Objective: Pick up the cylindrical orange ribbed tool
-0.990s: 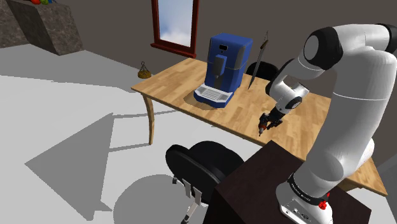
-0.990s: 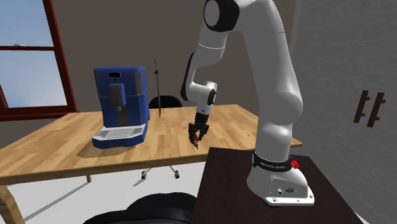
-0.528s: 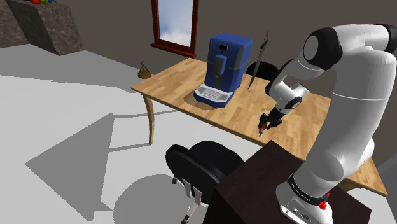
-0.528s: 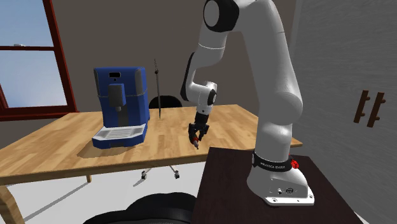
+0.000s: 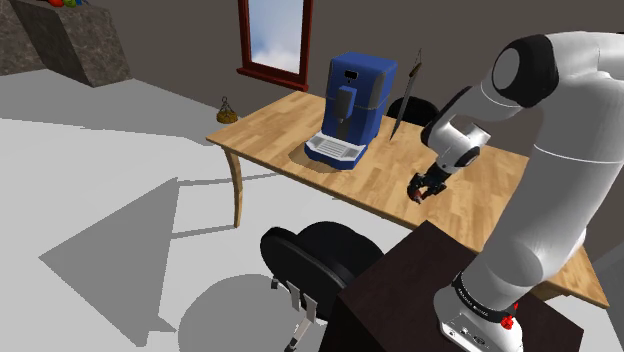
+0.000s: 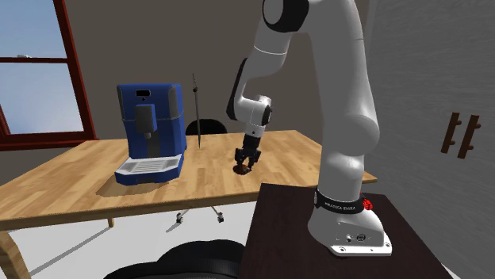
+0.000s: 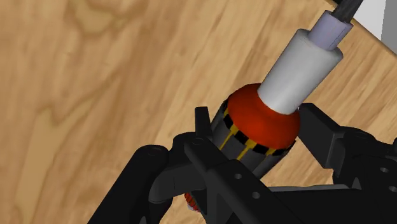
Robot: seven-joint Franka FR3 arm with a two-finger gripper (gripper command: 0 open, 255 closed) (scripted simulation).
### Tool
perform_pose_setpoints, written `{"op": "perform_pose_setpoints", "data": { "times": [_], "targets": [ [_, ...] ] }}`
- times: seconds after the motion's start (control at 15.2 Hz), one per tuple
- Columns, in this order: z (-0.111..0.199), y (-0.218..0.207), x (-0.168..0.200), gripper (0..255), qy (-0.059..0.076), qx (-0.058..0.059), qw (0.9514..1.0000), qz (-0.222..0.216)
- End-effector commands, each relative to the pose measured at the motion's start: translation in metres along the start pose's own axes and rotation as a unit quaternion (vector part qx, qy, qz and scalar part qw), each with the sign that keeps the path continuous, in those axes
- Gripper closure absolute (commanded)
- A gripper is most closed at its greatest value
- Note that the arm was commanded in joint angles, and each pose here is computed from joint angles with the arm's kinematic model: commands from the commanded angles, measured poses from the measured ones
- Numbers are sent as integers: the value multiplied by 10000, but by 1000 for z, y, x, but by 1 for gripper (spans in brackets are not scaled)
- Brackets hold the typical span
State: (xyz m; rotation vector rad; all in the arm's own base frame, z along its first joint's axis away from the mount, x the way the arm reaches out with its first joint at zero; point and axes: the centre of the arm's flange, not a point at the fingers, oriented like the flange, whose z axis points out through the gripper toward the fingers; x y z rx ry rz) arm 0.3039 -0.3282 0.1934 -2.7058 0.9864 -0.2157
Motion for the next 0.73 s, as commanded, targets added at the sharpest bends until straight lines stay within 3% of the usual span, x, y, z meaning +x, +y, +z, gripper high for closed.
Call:
{"op": "perform_pose_setpoints", "data": {
  "times": [0.0, 0.66],
  "targets": [
    [-10, -2, 1, 255, -3, -2, 10000, -1],
    [-51, -15, 3, 255, -3, -2, 10000, -1]
  ]
}}
